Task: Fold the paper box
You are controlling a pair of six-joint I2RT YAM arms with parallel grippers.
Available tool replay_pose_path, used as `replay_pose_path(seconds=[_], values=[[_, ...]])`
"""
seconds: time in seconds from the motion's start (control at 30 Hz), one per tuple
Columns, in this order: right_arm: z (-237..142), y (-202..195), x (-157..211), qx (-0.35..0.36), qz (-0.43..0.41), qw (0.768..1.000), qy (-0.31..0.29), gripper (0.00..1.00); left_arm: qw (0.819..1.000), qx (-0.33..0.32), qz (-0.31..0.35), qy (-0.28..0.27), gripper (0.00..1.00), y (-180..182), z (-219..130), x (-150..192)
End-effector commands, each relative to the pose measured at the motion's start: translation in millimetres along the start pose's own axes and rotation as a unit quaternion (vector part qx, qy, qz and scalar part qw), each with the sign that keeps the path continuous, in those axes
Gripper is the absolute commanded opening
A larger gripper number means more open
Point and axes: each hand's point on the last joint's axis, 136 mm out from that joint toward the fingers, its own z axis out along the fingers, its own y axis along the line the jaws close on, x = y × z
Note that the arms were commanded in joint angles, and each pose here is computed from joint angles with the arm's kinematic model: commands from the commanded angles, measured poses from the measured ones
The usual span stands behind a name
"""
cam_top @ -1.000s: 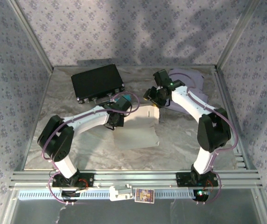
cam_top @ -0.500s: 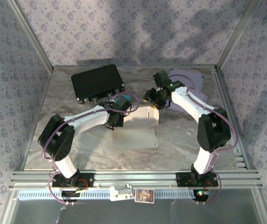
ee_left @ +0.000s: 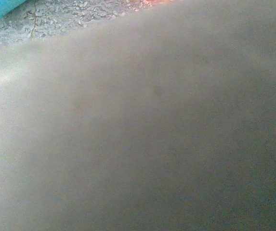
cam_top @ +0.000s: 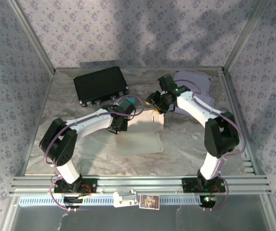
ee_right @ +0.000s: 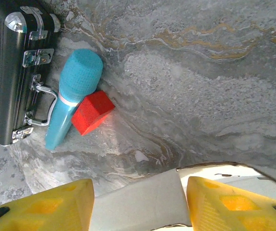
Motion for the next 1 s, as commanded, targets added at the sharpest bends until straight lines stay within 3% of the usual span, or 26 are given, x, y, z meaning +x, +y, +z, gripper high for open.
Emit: replay_pose_path(seconds=[0.0, 0.17, 0.27, 0.4, 0.73, 0.97], values=[[-37, -8, 0, 0.0, -0.021, 0.999, -0.039, 0.55, 1.0, -0.005, 0.013, 0.013, 0.0, 1, -1, 3], [-45, -65, 26, 0.037, -0.06, 0.996, -0.049, 0.55, 1.0, -0.003, 0.013, 0.014, 0.0, 1, 1, 3], [-27, -87, 51, 0.05, -0.075, 0.996, -0.01, 0.54, 1.0, -0.002, 0.014, 0.014, 0.0, -1, 2, 3], [-6, -96, 63, 0.062, -0.104, 0.993, 0.001, 0.53, 1.0, 0.0, 0.018, 0.017, 0.0, -2, 4, 4], [28, -105, 53, 0.094, -0.127, 0.987, -0.004, 0.49, 1.0, 0.001, 0.023, 0.019, 0.0, -3, 5, 4], [23, -117, 61, 0.111, -0.134, 0.985, -0.007, 0.5, 0.999, 0.002, 0.025, 0.02, 0.0, -4, 5, 3]])
